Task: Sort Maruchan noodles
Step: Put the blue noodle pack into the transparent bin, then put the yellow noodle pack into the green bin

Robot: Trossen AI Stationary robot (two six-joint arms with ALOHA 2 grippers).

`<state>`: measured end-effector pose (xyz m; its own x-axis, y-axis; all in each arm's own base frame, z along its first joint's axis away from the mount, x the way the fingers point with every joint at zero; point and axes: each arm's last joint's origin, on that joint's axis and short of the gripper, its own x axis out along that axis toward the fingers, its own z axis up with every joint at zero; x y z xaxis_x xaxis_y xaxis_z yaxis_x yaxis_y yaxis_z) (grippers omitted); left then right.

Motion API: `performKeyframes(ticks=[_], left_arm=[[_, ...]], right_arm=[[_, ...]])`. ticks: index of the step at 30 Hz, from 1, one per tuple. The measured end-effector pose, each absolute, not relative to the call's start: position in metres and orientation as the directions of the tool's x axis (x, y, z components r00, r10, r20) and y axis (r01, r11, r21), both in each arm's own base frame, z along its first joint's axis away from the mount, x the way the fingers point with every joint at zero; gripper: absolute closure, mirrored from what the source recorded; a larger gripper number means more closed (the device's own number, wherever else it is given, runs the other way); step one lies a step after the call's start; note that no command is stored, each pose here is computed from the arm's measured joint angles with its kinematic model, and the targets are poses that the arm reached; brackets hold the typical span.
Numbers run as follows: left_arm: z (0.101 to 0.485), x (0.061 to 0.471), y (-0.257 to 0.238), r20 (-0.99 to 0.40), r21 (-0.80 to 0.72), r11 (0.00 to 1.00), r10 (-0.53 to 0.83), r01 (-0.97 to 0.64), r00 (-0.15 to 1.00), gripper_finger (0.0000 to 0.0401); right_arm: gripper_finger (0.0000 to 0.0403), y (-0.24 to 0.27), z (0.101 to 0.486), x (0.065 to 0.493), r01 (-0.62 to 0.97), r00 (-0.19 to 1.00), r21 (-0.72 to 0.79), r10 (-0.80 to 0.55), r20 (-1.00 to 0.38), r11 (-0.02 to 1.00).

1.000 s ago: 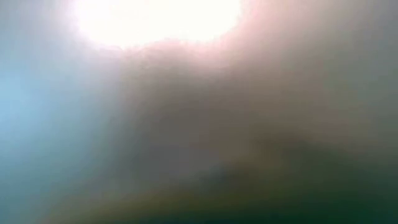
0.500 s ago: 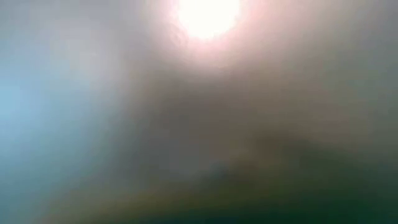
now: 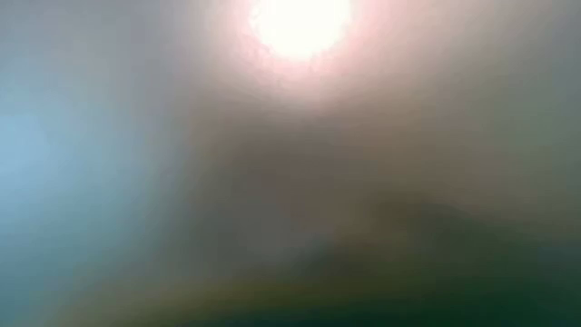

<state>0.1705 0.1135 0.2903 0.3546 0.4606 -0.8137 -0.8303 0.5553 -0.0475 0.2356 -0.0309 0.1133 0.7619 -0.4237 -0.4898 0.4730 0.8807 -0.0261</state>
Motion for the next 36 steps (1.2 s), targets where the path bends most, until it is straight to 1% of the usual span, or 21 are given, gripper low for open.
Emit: performKeyframes(ticks=[3, 10, 15, 19, 22, 24, 31, 34, 36], left_arm=[[0.285, 0.174, 0.119, -0.823, -0.016, 0.541, 0.471, -0.841, 0.319, 0.031], [0.259, 0.191, 0.133, -0.883, 0.038, 0.535, 0.414, -0.844, 0.223, 0.031], [0.249, 0.198, 0.137, -0.895, 0.059, 0.548, 0.399, -0.834, 0.198, 0.0305], [0.249, 0.199, 0.138, -0.892, 0.071, 0.565, 0.405, -0.822, 0.201, 0.0286], [0.247, 0.197, 0.138, -0.892, 0.107, 0.567, 0.418, -0.817, 0.174, 0.0267], [0.246, 0.194, 0.138, -0.891, 0.15, 0.552, 0.435, -0.82, 0.13, 0.0255], [0.237, 0.184, 0.134, -0.878, 0.223, 0.512, 0.474, -0.829, 0.057, 0.022], [0.241, 0.179, 0.131, -0.862, 0.249, 0.494, 0.505, -0.833, 0.042, 0.0211], [0.248, 0.174, 0.129, -0.845, 0.248, 0.481, 0.532, -0.841, 0.056, 0.0206]], right_arm=[[0.036, -0.031, 0.113, 0.236, 0.473, 0.761, -0.027, -0.424, -0.491, 0.881], [0.036, -0.031, 0.112, 0.235, 0.468, 0.752, -0.043, -0.423, -0.506, 0.883], [0.036, -0.031, 0.11, 0.234, 0.465, 0.742, -0.058, -0.425, -0.519, 0.883], [0.036, -0.031, 0.109, 0.233, 0.431, 0.738, -0.112, -0.421, -0.528, 0.895], [0.036, -0.031, 0.109, 0.233, 0.423, 0.738, -0.126, -0.422, -0.527, 0.897], [0.036, -0.031, 0.109, 0.233, 0.429, 0.738, -0.115, -0.422, -0.527, 0.896], [0.036, -0.031, 0.11, 0.233, 0.432, 0.739, -0.11, -0.422, -0.526, 0.895], [0.036, -0.031, 0.11, 0.233, 0.432, 0.739, -0.111, -0.422, -0.525, 0.895], [0.036, -0.031, 0.11, 0.233, 0.432, 0.739, -0.111, -0.422, -0.525, 0.895]])
